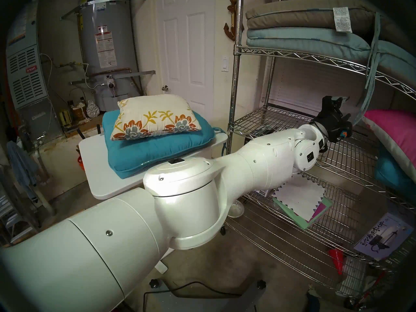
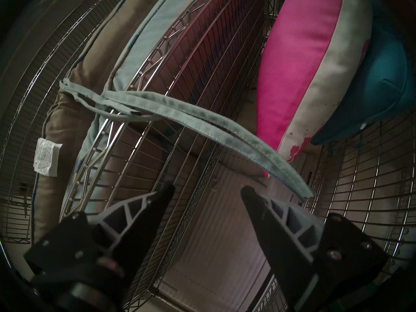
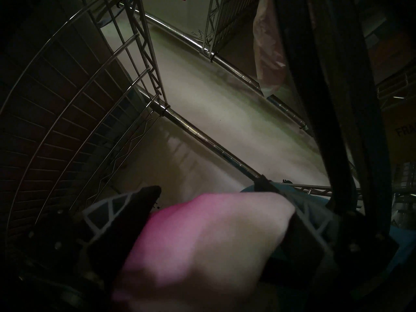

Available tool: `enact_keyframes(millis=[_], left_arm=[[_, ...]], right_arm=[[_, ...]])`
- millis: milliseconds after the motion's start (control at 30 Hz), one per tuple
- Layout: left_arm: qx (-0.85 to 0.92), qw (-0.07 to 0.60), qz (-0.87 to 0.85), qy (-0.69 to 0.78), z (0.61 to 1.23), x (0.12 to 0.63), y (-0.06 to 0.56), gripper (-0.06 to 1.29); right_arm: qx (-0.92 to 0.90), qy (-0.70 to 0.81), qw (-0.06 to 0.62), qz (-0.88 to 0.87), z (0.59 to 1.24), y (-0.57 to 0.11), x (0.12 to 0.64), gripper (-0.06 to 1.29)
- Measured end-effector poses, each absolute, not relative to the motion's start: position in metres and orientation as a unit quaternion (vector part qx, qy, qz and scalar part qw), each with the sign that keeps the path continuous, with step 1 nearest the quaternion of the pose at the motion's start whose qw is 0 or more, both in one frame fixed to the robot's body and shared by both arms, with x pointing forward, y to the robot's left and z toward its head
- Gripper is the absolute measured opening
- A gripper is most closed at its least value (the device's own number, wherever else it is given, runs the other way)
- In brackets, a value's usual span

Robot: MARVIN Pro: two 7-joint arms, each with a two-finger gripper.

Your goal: Put cushion on the shelf

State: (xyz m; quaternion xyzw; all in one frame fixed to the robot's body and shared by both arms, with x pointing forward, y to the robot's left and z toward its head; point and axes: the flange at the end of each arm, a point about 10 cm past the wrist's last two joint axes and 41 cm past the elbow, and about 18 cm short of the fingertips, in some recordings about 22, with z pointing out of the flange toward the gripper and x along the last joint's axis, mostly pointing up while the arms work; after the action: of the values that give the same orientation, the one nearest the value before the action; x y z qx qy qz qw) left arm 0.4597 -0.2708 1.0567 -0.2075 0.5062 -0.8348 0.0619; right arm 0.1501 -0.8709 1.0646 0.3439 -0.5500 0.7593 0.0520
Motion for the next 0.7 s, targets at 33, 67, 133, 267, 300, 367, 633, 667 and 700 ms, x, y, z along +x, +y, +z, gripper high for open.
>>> enact_keyframes(millis=[33,67,133,267,300,367,633,667,700], left_arm=[[-0.208,0.062,-0.835,0.506,1.0567,0.4597,-0.2708,0.88],[-0.208,0.062,-0.835,0.506,1.0566,0.4597,-0.2707,0.88],[-0.208,0.062,-0.835,0.506,1.0566,0.4597,-0.2708,0.88],[-0.208,0.061,-0.835,0.506,1.0564,0.4597,-0.2708,0.88],[-0.208,0.061,-0.835,0.506,1.0564,0.4597,-0.2708,0.88],[-0.209,0.061,-0.835,0.506,1.0563,0.4597,-0.2708,0.88],[-0.209,0.061,-0.835,0.506,1.0562,0.4597,-0.2708,0.88],[-0.209,0.061,-0.835,0.506,1.0562,0.4597,-0.2708,0.88],[-0.209,0.061,-0.835,0.506,1.0562,0.4597,-0.2708,0.88]], right_arm=[[0.344,-0.549,0.051,0.760,1.0638,-0.8707,0.1502,1.14],[0.345,-0.549,0.050,0.759,1.0628,-0.8705,0.1505,1.14],[0.347,-0.547,0.047,0.760,1.0607,-0.8699,0.1512,1.14],[0.348,-0.544,0.045,0.762,1.0601,-0.8696,0.1507,1.14],[0.348,-0.544,0.045,0.763,1.0600,-0.8695,0.1506,1.14],[0.348,-0.542,0.044,0.764,1.0595,-0.8693,0.1502,1.16],[0.349,-0.534,0.038,0.769,1.0579,-0.8686,0.1486,1.16],[0.350,-0.533,0.038,0.770,1.0577,-0.8685,0.1484,1.16],[0.350,-0.532,0.037,0.770,1.0575,-0.8684,0.1482,1.16]])
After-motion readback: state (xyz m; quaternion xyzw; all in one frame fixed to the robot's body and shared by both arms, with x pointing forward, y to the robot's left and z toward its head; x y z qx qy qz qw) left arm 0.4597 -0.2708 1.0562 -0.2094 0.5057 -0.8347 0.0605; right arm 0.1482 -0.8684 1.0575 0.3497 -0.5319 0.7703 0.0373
